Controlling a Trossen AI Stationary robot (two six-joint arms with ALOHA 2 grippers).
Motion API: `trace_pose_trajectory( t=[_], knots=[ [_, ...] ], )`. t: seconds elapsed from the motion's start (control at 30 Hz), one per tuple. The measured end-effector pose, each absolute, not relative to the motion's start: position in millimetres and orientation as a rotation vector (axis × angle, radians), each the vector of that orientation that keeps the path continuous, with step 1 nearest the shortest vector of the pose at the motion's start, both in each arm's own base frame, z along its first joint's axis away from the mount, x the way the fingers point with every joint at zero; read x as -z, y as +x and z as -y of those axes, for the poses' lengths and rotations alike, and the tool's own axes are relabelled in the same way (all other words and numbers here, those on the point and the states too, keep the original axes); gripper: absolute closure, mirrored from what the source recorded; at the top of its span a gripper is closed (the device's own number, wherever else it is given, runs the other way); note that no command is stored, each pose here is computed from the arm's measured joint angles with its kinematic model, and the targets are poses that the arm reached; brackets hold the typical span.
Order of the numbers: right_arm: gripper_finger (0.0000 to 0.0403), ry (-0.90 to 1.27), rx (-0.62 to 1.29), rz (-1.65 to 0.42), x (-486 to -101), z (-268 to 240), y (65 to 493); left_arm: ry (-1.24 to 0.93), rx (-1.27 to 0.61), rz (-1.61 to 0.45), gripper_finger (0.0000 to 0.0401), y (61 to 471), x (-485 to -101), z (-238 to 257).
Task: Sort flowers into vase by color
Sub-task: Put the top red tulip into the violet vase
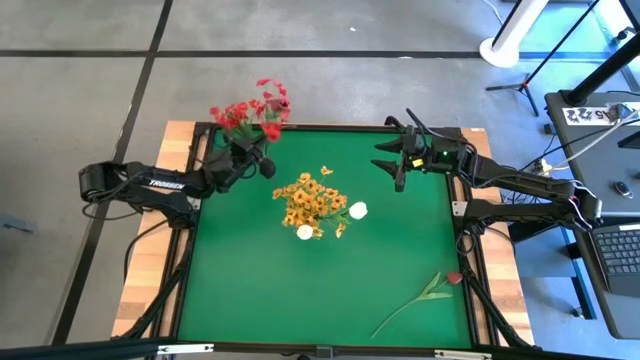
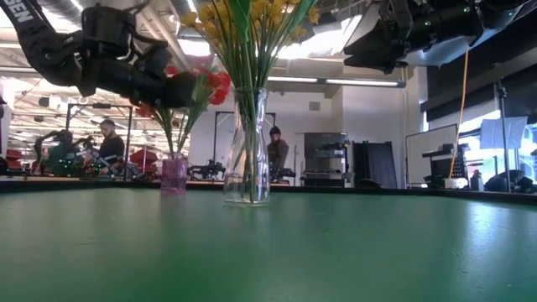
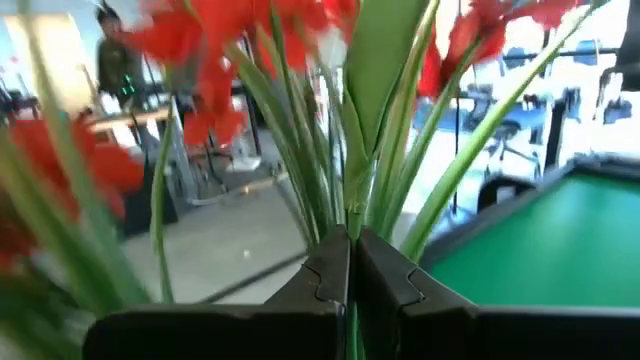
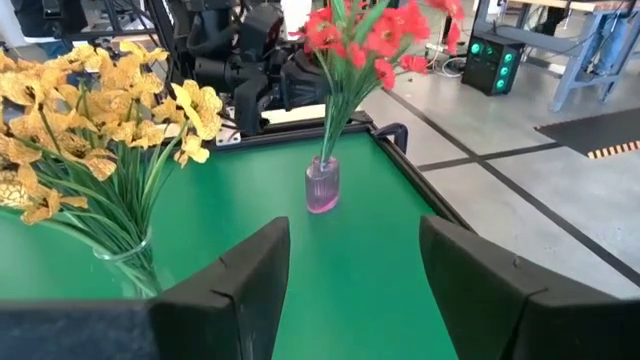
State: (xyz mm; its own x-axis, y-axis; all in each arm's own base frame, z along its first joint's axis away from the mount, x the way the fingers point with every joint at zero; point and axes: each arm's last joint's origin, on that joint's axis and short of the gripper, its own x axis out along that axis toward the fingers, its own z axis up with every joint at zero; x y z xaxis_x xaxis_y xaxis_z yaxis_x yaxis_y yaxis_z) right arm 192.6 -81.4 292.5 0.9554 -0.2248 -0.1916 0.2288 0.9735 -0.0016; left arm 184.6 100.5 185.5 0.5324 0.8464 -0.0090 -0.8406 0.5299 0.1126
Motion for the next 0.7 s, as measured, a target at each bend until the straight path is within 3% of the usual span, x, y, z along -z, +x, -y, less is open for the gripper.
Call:
trace_pose_trajectory(
  t=[0.33,0.7],
  knots=[
    [0.0182,0.02,0.247,-0.195,-292,82,193,0.078,-1.017,-0.082,0.0394,176,-173,-96],
    [0.0182,0.026,0.249,-0.195,-292,82,192,0.164,-1.044,-0.133,0.0304,182,-173,-80]
  ],
)
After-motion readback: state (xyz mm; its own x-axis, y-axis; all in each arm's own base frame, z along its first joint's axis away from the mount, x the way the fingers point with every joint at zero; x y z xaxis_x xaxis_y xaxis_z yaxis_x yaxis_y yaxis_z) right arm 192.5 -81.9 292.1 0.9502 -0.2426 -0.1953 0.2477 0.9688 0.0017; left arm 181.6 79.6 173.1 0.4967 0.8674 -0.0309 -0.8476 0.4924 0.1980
